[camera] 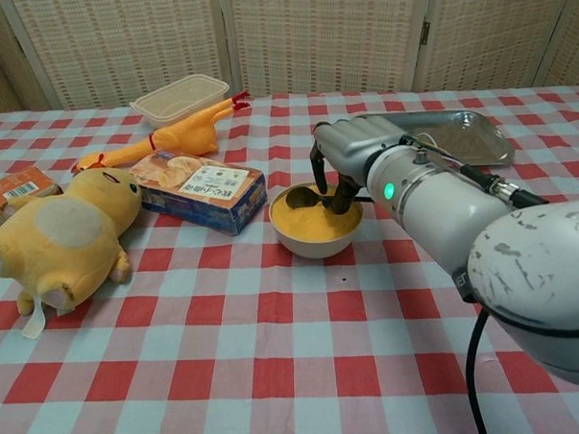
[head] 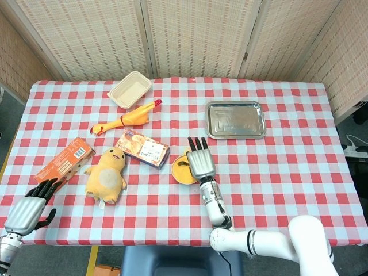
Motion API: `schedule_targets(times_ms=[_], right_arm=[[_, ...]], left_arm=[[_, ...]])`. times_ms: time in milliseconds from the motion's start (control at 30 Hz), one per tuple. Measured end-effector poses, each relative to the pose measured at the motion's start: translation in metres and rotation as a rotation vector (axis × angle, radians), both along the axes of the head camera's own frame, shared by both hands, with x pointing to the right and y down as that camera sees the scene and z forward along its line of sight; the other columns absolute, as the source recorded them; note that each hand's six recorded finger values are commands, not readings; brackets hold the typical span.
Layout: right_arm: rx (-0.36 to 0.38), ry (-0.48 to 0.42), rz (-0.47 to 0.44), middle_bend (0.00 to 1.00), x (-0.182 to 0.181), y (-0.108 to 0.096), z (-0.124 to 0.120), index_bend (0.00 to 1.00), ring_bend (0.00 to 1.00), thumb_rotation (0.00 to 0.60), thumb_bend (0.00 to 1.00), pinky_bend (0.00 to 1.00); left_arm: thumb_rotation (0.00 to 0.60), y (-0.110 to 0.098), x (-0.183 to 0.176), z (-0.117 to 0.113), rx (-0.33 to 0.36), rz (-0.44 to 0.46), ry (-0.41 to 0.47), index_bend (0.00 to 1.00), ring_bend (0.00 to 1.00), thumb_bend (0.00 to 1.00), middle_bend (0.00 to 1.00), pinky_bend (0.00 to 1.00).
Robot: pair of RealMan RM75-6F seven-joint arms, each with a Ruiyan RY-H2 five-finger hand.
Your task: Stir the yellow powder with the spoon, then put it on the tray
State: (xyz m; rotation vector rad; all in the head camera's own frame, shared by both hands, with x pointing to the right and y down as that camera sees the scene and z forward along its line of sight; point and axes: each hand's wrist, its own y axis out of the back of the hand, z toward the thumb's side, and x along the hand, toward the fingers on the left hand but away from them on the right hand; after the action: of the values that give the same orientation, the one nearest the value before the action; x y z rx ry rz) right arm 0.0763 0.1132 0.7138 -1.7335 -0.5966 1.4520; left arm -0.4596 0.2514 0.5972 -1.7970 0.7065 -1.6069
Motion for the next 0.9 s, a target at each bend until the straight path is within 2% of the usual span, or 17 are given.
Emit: schedule_targets(times_ms=[300,533,767,900], right_arm=[[0.0,0.019,-0.034,0.03,0.011,0.007,-0.015,0.41,0.0,0.6,0.32,0.03],[0.008,-0.022,0.028,0.03,0.035,0.005,-0.025,0.45,0.0,0.6,0.32,0.03],[-0.067,-0.005,0.115,0.04,0.078,0.0,-0.02,0.48,0.0,0.6,0.32,0.03],[-0.127,-0.008,0.131,0.03,0.084,0.002,-0.014,0.48,0.0,0.6,0.32,0.03]], left_arm=[[0.6,0.001,0.001,-0.001,0.005,0.004,-0.006,0.0,0.0,0.49,0.0,0.2],[0.6,0.002,0.002,-0.001,0.005,0.004,-0.012,0.0,0.0,0.49,0.0,0.2],[0.6,0.003,0.005,0.004,-0.011,0.017,-0.016,0.0,0.0,0.49,0.0,0.2],[0.6,0.003,0.006,0.005,-0.012,0.021,-0.019,0.0,0.0,0.49,0.0,0.2]])
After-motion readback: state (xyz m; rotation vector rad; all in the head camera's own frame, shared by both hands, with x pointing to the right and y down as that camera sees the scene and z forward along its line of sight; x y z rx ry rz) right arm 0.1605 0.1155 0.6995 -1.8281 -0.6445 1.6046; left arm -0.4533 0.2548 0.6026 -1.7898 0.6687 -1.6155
